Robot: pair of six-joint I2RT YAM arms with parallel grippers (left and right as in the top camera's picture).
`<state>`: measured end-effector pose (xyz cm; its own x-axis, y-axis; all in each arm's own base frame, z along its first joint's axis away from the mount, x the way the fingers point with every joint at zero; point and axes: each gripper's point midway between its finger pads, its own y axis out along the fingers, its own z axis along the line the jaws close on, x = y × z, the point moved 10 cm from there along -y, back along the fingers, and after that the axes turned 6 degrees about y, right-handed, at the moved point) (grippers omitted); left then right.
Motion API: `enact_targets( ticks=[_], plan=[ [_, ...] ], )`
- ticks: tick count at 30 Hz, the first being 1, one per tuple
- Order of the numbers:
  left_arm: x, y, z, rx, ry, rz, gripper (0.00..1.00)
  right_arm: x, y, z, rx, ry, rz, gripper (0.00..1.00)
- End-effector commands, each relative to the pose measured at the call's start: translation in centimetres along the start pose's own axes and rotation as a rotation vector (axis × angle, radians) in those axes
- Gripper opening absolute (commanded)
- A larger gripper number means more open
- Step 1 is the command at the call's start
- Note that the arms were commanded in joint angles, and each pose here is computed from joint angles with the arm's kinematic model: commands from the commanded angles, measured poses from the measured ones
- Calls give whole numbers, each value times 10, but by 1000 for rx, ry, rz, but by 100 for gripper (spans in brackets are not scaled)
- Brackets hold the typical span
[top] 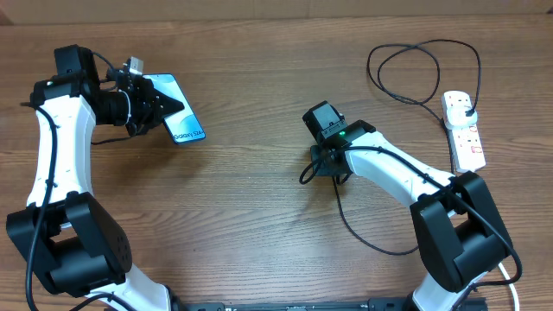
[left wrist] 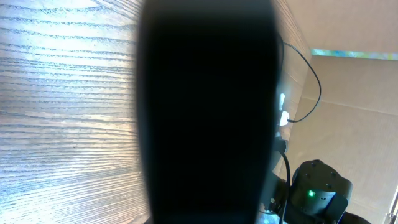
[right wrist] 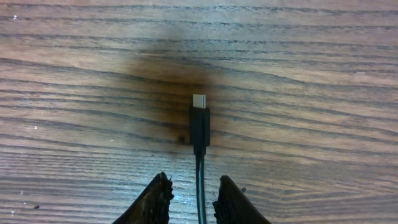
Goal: Plug charger to phone and switch on socket
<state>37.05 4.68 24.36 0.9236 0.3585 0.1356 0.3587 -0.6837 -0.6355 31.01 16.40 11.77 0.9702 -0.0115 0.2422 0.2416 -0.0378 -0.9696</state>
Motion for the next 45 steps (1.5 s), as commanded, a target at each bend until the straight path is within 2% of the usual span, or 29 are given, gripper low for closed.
enact_targets(
  ticks=[1, 11, 21, 25, 28, 32, 36, 45],
  plan=[
    [0, -6, -12, -40, 45, -15, 4, -6, 8, -4, -17, 16, 12, 25],
    [0, -5, -12, -39, 43, -11, 4, -12, 26, -7, 7, 32, -45, 25],
    [-2, -1, -15, -42, 52, -1, 4, -16, 28, -21, -34, 51, 2, 4],
    [-1, -2, -15, -42, 52, -1, 4, -25, 28, -26, -66, 41, 66, 4],
    [-1, -2, -15, -42, 52, -1, 4, -26, 28, -26, -70, 39, 76, 15],
    [-2, -1, -15, -42, 52, 0, 4, -28, 27, -26, -59, 39, 96, 15],
    [-2, -1, -15, -42, 52, -1, 4, -24, 28, -24, -43, 45, 71, 25],
    [-2, -1, -15, -41, 48, 2, 4, -19, 28, -22, -23, 52, 38, 25]
  ],
)
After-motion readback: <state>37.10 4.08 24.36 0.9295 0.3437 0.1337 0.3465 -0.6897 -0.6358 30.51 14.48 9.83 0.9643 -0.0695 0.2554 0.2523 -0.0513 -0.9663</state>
